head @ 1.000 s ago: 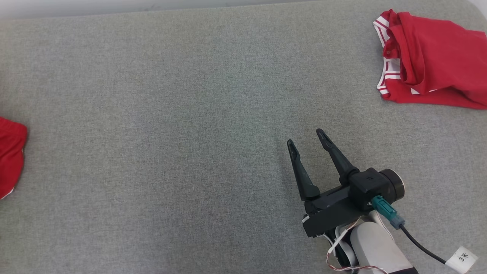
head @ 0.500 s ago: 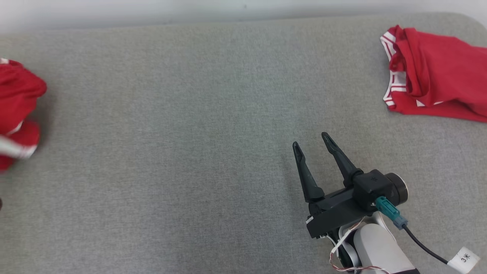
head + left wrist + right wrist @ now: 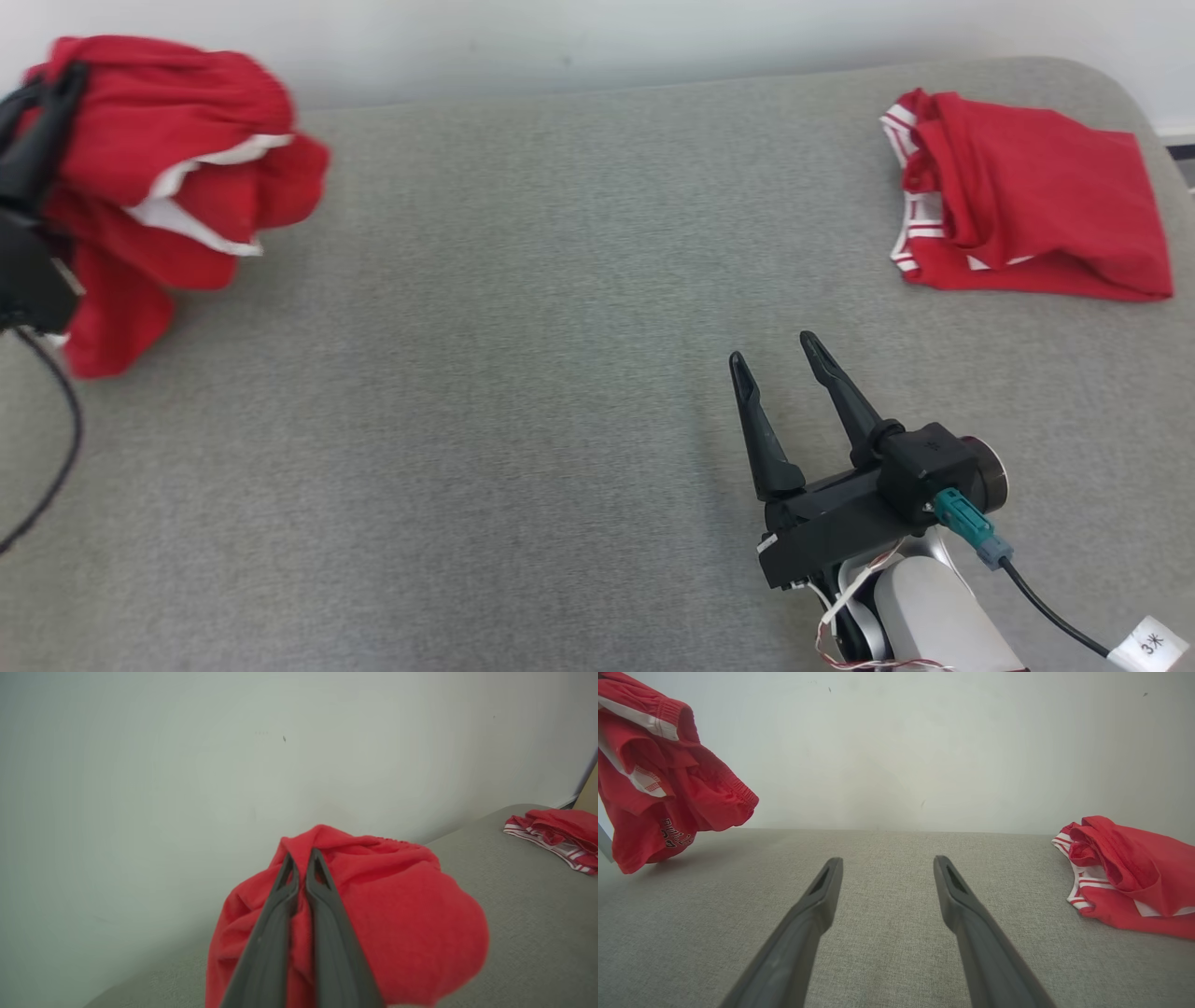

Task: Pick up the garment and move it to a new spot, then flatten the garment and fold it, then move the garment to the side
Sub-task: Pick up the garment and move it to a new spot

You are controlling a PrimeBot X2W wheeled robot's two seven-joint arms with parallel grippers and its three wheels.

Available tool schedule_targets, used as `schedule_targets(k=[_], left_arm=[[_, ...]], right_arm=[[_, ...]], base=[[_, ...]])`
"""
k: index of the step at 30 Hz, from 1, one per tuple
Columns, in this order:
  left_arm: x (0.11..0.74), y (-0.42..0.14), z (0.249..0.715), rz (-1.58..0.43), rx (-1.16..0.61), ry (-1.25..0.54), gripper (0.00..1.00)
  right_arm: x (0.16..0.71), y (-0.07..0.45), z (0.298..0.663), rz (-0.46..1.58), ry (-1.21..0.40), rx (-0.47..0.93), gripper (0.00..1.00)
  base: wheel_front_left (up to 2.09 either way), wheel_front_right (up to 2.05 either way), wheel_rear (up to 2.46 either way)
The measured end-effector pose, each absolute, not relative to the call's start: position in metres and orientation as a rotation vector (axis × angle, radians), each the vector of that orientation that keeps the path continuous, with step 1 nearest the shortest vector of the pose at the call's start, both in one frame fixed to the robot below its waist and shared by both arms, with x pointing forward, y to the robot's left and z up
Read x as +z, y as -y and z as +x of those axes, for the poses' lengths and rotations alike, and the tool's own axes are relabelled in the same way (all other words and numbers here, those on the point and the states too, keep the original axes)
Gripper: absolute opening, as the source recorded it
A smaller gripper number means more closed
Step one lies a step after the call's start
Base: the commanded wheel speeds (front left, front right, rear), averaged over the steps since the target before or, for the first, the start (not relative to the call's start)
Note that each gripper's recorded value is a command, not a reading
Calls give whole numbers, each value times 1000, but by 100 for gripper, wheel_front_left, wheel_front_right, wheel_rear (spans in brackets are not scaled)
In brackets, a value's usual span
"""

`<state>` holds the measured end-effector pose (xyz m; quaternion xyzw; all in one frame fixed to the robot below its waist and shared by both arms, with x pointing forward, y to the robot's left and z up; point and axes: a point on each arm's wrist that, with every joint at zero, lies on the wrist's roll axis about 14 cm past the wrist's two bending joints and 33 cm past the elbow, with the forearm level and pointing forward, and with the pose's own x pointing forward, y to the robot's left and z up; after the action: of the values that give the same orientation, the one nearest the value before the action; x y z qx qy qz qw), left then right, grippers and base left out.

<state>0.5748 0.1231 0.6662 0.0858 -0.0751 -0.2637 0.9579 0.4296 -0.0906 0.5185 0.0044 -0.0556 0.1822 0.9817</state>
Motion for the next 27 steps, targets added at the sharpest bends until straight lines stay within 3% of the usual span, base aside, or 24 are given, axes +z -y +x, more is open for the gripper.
schedule_targets(k=[12, 19, 27], left_arm=[[680, 20, 523, 108, -896, 259, 0], [621, 71, 484, 12, -1039, 132, 0], [555, 86, 457, -49, -1064, -33, 0]], right_arm=[[524, 130, 419, 1, 119, 248, 100], [520, 140, 417, 4, 107, 218, 100], [516, 132, 416, 9, 97, 237, 100]], base=[[0, 0, 0], [0, 0, 0], [0, 0, 0]])
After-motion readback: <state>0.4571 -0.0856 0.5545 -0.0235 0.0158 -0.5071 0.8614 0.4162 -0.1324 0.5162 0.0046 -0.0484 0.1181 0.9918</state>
